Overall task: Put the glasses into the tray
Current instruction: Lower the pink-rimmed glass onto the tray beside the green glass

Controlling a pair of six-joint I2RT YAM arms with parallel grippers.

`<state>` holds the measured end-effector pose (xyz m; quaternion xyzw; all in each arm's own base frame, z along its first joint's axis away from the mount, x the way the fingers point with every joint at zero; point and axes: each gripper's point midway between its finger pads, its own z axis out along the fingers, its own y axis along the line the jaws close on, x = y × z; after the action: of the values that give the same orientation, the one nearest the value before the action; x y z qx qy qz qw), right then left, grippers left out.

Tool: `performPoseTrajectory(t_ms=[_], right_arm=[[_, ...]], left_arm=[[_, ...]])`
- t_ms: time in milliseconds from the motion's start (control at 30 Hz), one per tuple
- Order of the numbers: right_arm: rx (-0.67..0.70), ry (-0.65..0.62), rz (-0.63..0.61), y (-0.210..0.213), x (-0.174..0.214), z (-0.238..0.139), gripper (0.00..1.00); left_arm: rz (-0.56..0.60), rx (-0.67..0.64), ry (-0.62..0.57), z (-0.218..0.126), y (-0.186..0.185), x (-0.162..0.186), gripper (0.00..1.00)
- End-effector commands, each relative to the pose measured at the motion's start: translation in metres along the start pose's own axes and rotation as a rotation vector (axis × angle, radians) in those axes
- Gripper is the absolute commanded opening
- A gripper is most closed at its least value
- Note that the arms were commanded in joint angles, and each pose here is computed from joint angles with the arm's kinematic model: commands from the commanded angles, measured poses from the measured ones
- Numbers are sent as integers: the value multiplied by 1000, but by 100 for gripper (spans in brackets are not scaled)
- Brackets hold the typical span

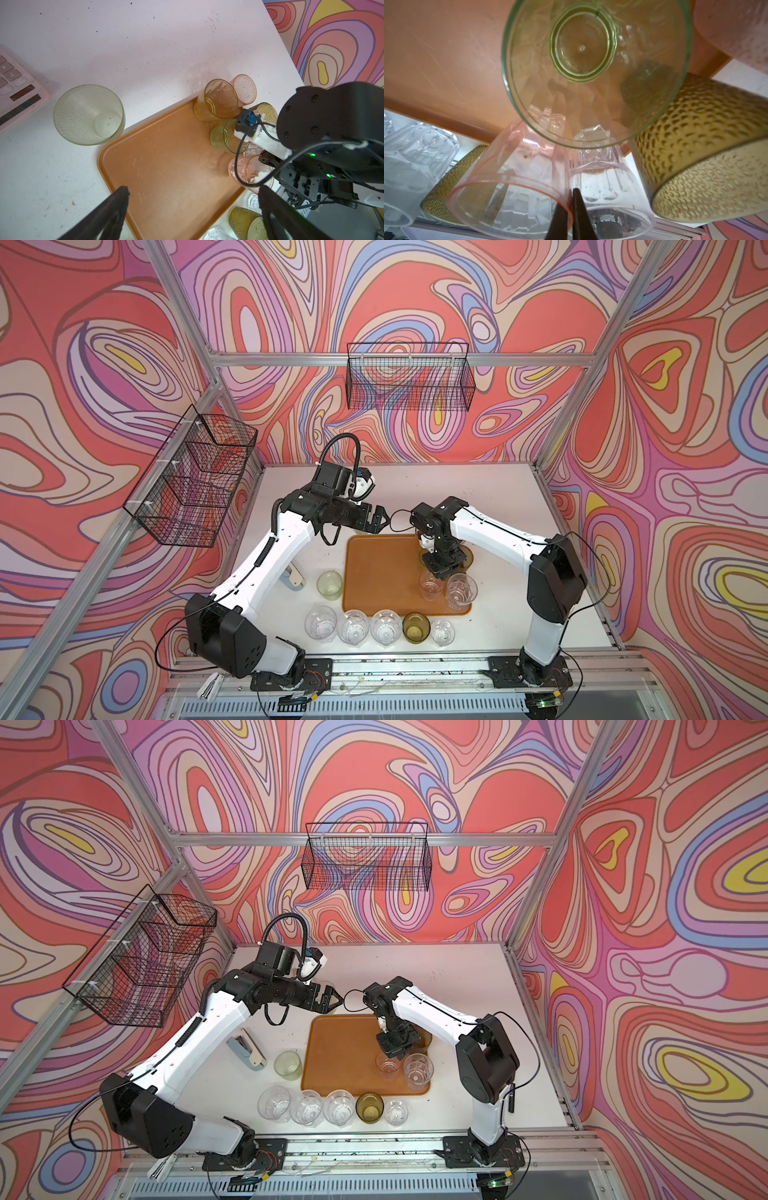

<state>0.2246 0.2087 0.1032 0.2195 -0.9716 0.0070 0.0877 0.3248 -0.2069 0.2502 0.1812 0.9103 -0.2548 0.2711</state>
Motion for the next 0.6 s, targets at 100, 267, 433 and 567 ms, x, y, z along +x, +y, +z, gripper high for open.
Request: performPoseTrajectory(t_ms=[100, 267, 433, 567], right_arm=[[24, 13, -14, -1, -3, 9, 0], [30, 24, -15, -2, -2, 13, 0], [50, 35, -14, -5, 0, 18, 2], [59, 31, -14, -6, -1, 17, 4]], left_arm=[[15, -9, 8, -4, -1, -2, 100], [15, -11, 7, -4, -1, -2, 100], [15, -10, 10, -3, -1, -1, 100], [16, -12, 8, -4, -1, -2, 100]])
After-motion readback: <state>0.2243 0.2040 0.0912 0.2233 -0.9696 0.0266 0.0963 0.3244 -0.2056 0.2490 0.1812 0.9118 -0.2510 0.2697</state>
